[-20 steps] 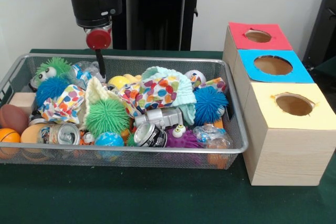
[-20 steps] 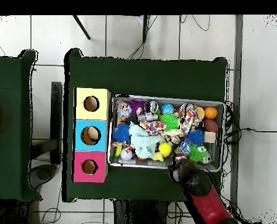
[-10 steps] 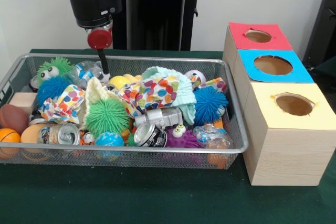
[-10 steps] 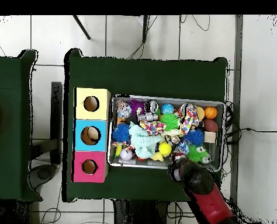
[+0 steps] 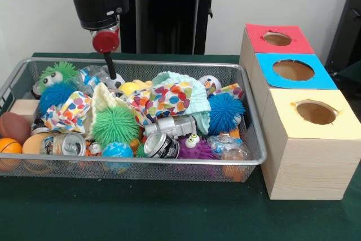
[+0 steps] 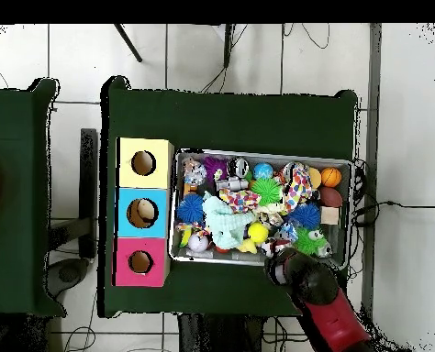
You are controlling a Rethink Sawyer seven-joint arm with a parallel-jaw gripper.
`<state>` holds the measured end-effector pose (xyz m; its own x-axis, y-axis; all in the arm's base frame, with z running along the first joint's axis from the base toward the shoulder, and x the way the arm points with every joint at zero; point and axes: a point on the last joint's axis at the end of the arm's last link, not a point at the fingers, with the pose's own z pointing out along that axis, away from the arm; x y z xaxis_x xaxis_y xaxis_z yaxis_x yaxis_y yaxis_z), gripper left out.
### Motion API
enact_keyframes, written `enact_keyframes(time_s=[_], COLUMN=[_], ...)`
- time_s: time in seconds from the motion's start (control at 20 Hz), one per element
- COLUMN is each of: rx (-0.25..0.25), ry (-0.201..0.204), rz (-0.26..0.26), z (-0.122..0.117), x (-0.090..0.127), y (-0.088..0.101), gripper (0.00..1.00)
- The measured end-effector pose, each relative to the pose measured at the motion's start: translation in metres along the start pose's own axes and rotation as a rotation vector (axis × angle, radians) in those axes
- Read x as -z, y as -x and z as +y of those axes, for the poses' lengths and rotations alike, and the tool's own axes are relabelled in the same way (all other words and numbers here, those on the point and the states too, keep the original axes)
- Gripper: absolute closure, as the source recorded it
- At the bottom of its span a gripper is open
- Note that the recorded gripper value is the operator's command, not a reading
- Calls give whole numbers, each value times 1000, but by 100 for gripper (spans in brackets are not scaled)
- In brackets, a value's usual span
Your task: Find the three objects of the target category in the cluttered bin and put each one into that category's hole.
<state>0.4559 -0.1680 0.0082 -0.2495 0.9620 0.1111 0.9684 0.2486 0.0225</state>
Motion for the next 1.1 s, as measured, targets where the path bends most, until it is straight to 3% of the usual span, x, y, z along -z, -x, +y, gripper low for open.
enact_keyframes(time_s=[0.2,0.25,1.1], rx=[2,3,18], ry=[2,3,7], rz=[3,4,-30], z=[1,1,1], x=[1,1,6], y=[3,5,25], gripper=[0,100,100])
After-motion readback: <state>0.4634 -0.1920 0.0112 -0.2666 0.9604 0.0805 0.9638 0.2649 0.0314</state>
